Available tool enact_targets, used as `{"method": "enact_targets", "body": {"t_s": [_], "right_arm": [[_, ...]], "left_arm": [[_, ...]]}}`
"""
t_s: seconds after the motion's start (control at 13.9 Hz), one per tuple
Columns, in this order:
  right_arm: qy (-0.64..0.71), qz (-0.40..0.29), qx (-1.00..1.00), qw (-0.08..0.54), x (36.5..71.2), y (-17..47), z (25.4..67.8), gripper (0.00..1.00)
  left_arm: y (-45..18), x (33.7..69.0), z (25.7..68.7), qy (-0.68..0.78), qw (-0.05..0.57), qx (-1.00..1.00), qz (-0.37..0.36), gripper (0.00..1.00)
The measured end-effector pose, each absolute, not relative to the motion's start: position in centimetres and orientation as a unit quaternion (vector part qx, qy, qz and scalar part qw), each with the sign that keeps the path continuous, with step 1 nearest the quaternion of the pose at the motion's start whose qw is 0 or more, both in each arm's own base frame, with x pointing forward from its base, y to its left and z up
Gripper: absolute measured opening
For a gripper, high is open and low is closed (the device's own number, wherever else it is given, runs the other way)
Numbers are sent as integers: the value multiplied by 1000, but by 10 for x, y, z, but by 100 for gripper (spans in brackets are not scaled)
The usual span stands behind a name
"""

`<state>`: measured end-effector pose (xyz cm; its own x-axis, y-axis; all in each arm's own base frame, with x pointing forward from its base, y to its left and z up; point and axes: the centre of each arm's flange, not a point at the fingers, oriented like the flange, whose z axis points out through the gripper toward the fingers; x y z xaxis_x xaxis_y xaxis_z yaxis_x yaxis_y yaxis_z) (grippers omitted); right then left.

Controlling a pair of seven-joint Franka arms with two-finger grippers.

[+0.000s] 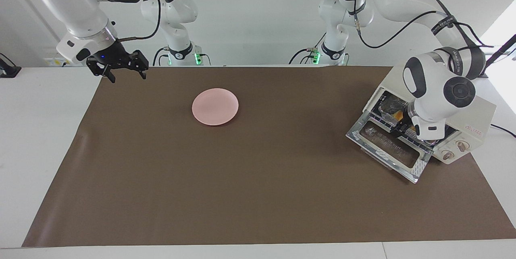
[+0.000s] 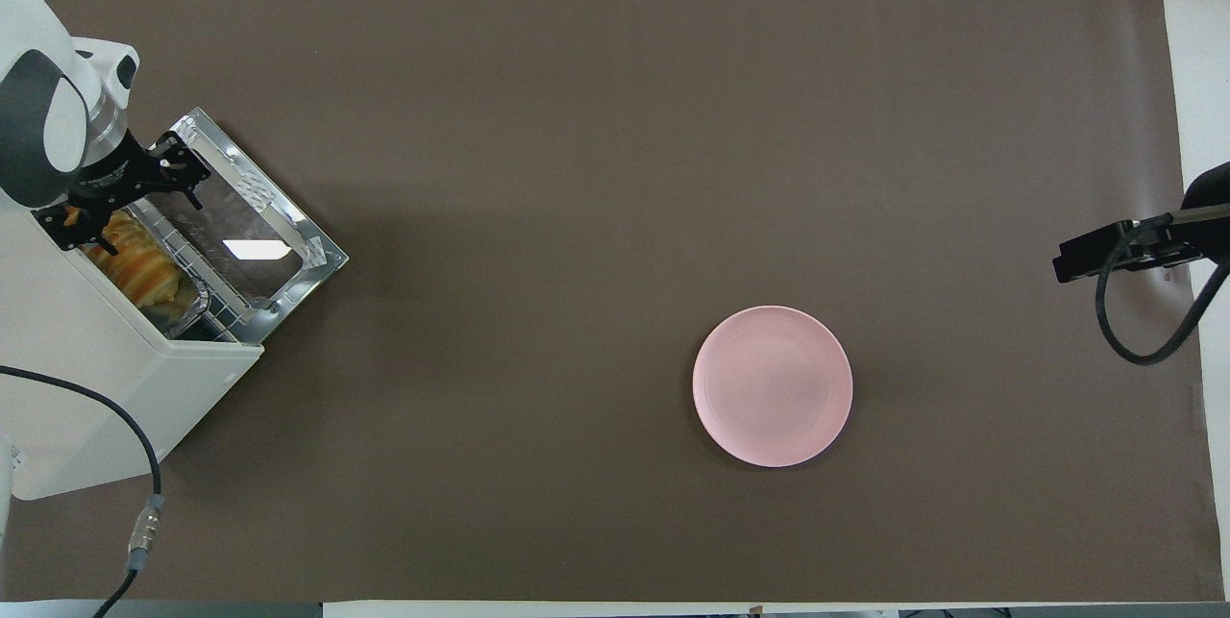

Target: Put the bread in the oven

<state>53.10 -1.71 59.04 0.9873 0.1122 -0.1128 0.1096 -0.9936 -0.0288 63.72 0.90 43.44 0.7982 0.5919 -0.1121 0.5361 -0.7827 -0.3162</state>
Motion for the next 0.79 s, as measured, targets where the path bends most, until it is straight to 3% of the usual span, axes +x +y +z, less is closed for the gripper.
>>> {"method": "enact_targets", "body": {"t_s": [0.36, 0.79], "right_arm": [[-56, 57, -997, 11, 531, -17, 590, 100], [-56, 57, -997, 11, 531, -17, 591, 100]], "left_arm": [[14, 628, 509, -179, 90, -977, 68, 100], [29, 584, 574, -103, 48, -989, 90, 100]]}}
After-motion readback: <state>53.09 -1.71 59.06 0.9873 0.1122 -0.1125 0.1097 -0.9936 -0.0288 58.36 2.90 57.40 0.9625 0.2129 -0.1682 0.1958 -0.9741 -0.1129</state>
